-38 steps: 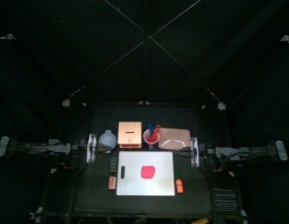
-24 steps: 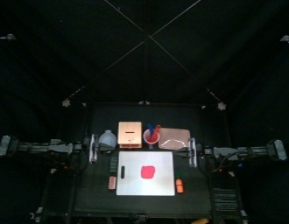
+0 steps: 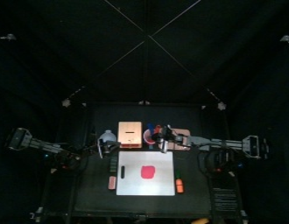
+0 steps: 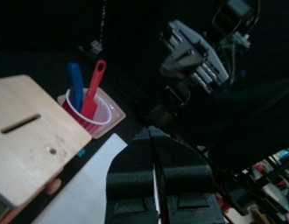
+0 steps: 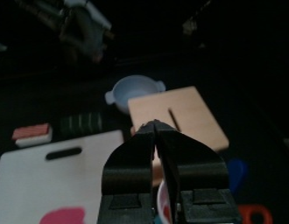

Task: Get the cutter from the drawer then cut the dough then place the extra dough in the bowl
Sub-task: Open the drawer

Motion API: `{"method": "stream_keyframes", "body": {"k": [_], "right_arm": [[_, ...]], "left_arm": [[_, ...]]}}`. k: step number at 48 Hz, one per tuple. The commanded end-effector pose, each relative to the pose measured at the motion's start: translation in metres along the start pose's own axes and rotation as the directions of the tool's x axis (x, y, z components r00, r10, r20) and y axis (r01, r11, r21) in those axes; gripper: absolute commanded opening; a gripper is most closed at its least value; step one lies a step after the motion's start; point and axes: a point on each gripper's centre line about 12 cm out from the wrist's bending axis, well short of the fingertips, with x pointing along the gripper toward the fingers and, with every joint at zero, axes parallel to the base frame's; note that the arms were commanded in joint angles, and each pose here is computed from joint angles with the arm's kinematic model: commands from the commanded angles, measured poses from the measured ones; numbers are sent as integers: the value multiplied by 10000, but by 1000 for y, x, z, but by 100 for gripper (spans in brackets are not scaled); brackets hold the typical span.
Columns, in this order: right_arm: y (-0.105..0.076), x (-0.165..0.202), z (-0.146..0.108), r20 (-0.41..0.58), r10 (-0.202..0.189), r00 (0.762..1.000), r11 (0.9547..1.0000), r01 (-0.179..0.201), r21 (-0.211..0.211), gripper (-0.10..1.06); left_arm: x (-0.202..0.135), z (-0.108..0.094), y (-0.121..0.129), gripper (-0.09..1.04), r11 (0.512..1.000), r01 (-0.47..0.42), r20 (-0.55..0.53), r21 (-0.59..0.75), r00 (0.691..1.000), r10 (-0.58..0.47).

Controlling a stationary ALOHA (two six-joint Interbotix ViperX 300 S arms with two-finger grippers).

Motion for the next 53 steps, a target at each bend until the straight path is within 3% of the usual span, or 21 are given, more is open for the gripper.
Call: {"method": "stream_keyframes", "body": {"k": [1,12,18,40,47,53], "right_arm": [[0,34,9,-613,16,9981,10000,-19,-51,3],[2,91,-12,-2190,50,9757,9998,-92,-180,3],[1,103,-17,-2562,-31,9666,9989,-88,-453,3],[4,121,-52,-3497,41,9369,9994,-158,-307,3],[4,120,-54,-3697,32,9291,9995,-151,-292,3],[5,119,-55,-3839,35,9234,9994,-167,-312,3]], "left_arm": [[16,-12,-2,6,9963,-768,-97,-380,9970,765],[44,-37,3,12,9738,-2118,-345,-824,9772,2096],[50,-44,3,19,9668,-2375,-509,-942,9710,2335],[53,-59,17,34,9385,-3274,-935,-1094,9434,3182],[56,-63,16,51,9367,-3328,-1198,-1089,9398,3200],[56,-63,16,72,9320,-3410,-1221,-1231,9372,3268]]}}
